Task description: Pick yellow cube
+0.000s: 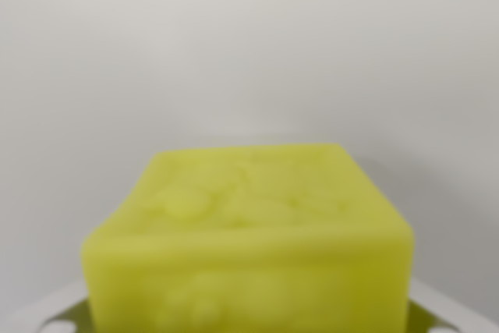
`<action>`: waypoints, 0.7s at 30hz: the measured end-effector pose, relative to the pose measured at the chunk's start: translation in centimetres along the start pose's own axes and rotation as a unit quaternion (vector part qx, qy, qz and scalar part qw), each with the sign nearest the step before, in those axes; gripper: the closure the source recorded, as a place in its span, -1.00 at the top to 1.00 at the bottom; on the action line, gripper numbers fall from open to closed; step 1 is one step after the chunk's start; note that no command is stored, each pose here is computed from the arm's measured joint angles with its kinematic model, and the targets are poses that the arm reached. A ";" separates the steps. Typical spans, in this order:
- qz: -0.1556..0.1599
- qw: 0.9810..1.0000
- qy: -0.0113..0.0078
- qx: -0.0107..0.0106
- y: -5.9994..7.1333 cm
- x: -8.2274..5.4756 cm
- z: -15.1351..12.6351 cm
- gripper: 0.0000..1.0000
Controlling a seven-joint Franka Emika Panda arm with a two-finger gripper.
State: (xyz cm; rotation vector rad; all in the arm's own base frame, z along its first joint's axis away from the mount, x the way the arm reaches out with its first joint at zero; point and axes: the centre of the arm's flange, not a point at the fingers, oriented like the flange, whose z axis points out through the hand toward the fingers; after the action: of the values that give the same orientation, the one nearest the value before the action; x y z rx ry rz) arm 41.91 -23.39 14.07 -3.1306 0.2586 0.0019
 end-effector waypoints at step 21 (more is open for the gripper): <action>0.000 1.000 0.000 0.000 0.0 0.0 -5.3 -1.00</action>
State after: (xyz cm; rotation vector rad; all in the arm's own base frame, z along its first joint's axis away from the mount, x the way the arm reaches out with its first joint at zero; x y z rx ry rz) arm 41.92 -23.41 19.36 -3.1309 0.2590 0.0013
